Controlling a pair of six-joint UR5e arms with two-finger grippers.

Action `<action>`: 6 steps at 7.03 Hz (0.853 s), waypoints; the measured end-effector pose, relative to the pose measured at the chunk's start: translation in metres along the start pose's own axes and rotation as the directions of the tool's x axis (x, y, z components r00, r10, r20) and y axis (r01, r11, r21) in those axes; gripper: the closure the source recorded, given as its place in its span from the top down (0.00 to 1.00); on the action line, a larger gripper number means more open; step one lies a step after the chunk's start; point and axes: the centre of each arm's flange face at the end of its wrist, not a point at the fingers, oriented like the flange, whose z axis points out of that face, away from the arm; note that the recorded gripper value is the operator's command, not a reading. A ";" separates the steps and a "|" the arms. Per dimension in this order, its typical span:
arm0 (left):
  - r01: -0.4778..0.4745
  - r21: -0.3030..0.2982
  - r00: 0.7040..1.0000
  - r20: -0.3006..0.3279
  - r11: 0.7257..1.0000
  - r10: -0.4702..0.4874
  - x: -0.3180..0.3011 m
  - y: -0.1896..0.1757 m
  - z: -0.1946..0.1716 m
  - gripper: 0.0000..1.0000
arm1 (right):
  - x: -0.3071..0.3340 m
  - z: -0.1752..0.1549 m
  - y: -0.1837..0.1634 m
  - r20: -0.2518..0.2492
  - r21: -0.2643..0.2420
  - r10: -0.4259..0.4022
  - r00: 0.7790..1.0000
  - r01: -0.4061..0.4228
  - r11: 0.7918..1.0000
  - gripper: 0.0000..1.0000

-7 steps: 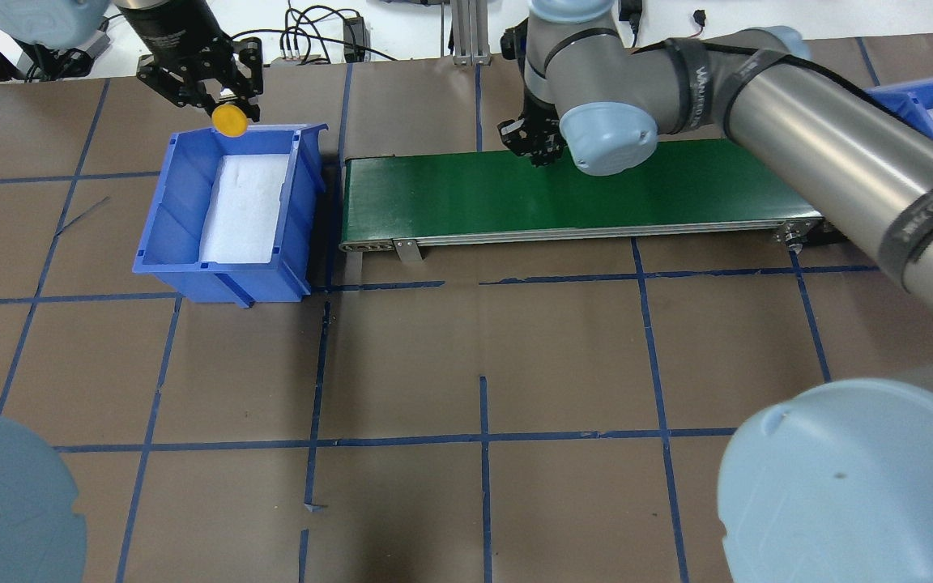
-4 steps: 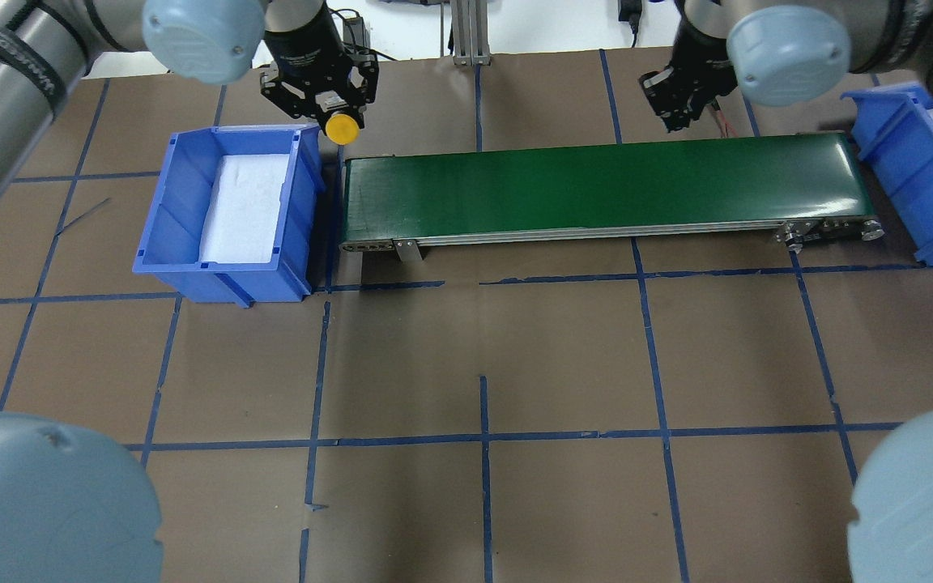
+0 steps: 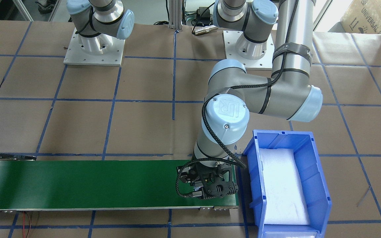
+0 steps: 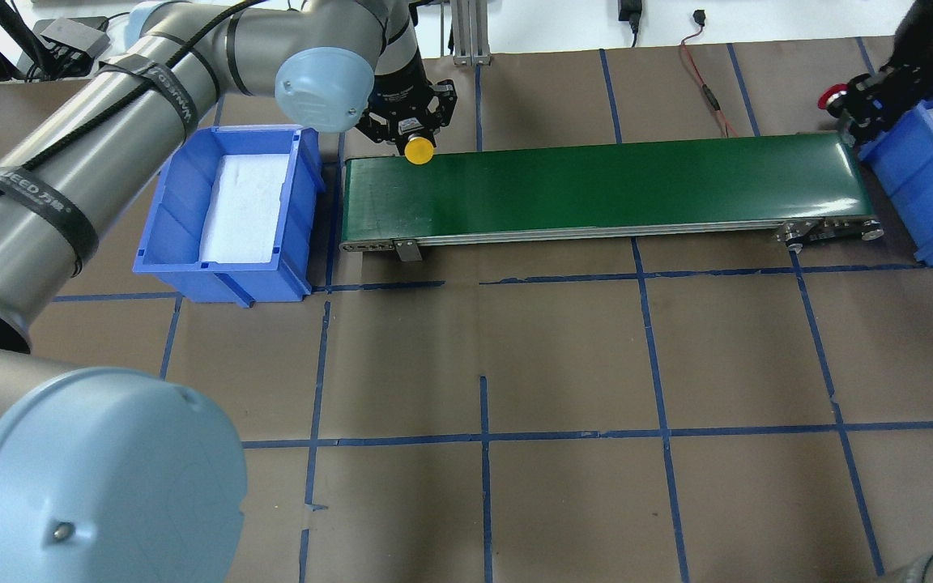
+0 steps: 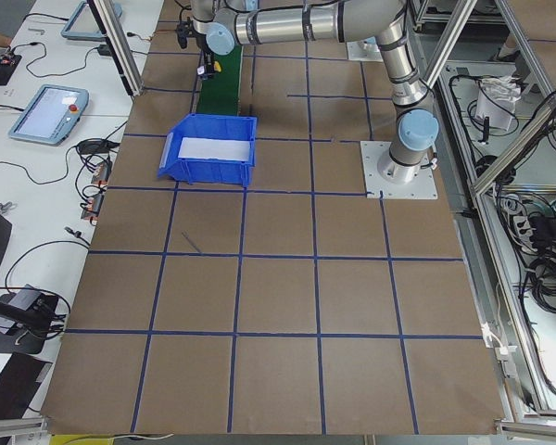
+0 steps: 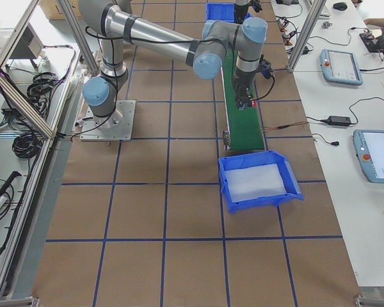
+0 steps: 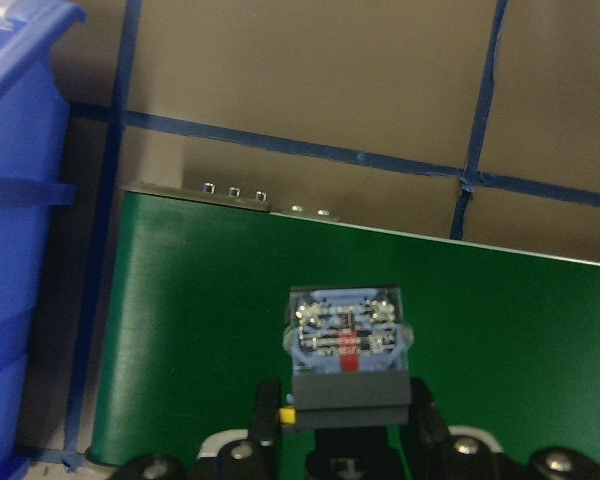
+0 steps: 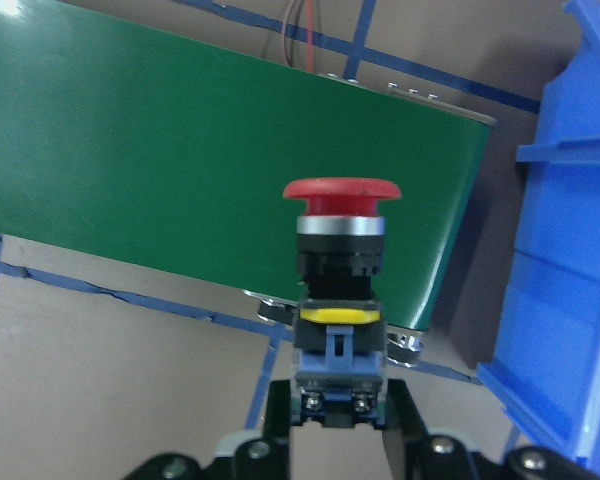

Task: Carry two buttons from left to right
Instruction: 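Place yellow button on conveyor while right gripper carries red button away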

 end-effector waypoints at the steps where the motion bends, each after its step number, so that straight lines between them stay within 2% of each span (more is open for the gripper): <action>1: 0.008 -0.002 1.000 -0.001 1.000 -0.008 0.010 0.004 0.011 0.26 | 0.039 0.008 0.023 0.014 -0.012 0.022 1.000 -0.022 1.000 0.08; 2: 0.012 0.000 1.000 -0.003 1.000 -0.012 0.019 0.008 0.021 0.29 | 0.071 0.014 0.044 0.027 -0.024 0.057 0.998 -0.057 0.998 0.08; 3: 0.011 0.003 1.000 -0.003 1.000 -0.011 0.025 0.009 0.031 0.52 | 0.098 0.017 0.065 0.038 -0.039 0.099 0.994 -0.098 0.994 0.08; 4: 0.009 0.002 1.000 -0.002 1.000 -0.009 0.027 0.010 0.037 0.86 | 0.125 0.022 0.084 0.046 -0.049 0.142 0.989 -0.139 0.989 0.08; 5: 0.009 0.001 1.000 0.000 1.000 -0.009 0.028 0.010 0.040 1.00 | 0.150 0.031 0.097 0.054 -0.060 0.174 0.983 -0.171 0.983 0.08; 6: 0.008 0.001 1.000 -0.001 1.000 -0.008 0.028 0.011 0.040 1.00 | 0.172 0.041 0.101 0.061 -0.068 0.195 0.979 -0.191 0.979 0.08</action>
